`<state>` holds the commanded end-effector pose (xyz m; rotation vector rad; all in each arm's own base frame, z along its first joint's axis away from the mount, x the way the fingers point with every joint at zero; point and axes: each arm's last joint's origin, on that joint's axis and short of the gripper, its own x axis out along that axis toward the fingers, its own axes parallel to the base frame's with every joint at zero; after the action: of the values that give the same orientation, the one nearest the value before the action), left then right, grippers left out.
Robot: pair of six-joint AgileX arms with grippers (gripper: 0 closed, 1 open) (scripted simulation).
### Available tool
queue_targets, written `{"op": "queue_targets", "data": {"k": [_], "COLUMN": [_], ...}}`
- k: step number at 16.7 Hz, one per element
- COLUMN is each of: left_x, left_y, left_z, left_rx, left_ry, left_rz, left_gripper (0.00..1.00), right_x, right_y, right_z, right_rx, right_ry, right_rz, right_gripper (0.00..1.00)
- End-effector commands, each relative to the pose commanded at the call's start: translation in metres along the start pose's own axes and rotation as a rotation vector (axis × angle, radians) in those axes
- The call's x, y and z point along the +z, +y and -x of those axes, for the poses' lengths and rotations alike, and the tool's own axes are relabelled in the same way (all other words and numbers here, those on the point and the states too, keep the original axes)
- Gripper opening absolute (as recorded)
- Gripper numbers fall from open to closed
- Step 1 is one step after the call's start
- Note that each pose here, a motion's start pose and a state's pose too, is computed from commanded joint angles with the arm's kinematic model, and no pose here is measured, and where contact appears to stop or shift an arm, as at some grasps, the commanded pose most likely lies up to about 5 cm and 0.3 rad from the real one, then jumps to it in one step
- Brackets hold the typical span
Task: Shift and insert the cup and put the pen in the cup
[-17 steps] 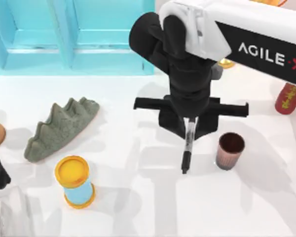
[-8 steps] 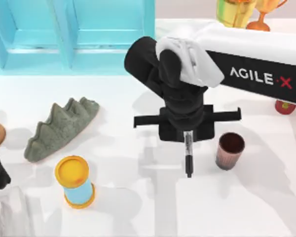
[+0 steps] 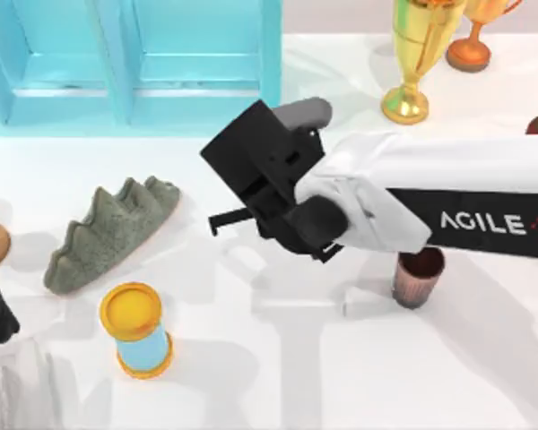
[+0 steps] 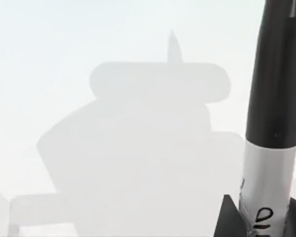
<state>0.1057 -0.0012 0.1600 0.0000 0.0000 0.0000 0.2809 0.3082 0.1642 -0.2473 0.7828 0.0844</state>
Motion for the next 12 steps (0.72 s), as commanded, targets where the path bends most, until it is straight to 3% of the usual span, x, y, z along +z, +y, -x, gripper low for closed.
{"op": "queue_targets", "data": {"k": [6,12], "left_x": [0.000,0.000], "left_y": [0.000,0.000], "left_z": [0.000,0.000], "left_rx": [0.000,0.000], "left_ry": [0.000,0.000], "left_rz": [0.000,0.000], "left_gripper": [1.00,1.00], "right_x": [-0.019,-0.049], "right_y": [0.006,-0.011], "right_z": [0.035,0.083], "right_rx": [-0.102,-0.263], "right_ry": [-0.472,-0.748], "right_rz": [0.031,-0.104], "right_gripper": [0.00,0.00]}}
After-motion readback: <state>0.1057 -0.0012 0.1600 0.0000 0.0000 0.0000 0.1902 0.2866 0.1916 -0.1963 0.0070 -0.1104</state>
